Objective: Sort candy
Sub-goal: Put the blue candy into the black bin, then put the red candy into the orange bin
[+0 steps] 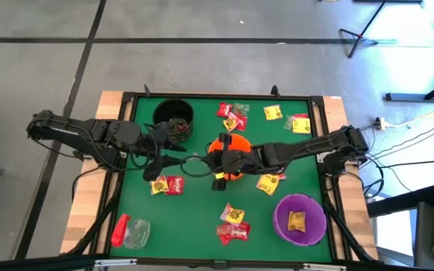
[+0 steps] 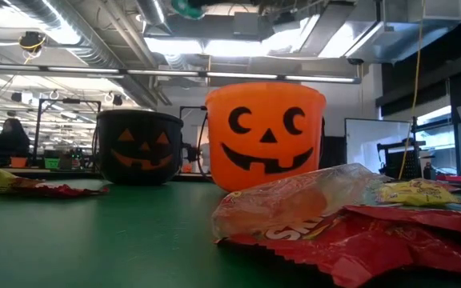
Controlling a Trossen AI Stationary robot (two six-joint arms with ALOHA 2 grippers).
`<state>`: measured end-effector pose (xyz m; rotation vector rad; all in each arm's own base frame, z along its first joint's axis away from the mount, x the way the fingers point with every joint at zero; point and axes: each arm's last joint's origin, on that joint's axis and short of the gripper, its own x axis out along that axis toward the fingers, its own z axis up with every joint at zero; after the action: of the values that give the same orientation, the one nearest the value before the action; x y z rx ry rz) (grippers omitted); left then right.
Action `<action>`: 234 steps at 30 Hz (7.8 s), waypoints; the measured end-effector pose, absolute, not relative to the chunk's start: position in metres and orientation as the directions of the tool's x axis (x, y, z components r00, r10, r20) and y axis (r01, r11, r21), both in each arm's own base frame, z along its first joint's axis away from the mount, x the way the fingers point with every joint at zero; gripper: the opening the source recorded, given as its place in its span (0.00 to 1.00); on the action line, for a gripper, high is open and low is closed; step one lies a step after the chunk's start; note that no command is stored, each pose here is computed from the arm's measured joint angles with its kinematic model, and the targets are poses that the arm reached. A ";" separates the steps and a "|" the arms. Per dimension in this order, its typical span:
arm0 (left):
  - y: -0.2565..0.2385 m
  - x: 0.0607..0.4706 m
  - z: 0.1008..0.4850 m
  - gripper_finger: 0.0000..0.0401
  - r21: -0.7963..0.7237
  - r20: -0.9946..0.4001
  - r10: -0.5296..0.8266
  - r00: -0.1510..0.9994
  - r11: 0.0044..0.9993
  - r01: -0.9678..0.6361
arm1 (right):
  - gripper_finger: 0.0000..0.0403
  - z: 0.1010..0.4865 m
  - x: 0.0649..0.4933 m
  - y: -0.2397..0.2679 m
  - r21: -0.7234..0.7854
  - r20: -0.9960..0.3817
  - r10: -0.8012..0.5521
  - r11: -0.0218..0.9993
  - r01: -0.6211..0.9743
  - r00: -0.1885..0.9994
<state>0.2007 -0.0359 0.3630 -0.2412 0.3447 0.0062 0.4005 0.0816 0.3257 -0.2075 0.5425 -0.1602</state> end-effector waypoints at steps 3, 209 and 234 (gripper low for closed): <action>-0.036 0.201 0.363 0.46 -0.234 -0.334 -0.035 0.942 0.971 -0.047 | 0.01 0.330 0.398 0.081 -0.242 -0.480 -0.220 0.964 0.113 0.849; -0.054 0.216 0.210 0.43 -0.132 -0.828 0.055 0.558 0.948 -0.289 | 0.41 0.302 0.302 0.150 -0.302 -0.616 -0.246 0.951 0.064 0.749; -0.048 0.226 0.125 0.70 -0.054 -0.937 0.088 0.338 0.919 -0.391 | 0.41 0.297 0.309 0.143 -0.276 -0.611 -0.224 0.959 0.061 0.759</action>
<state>0.2261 -0.0477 0.1247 -0.2912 1.1891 0.3179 0.3086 0.1435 0.2967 -0.2466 0.6934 -0.1564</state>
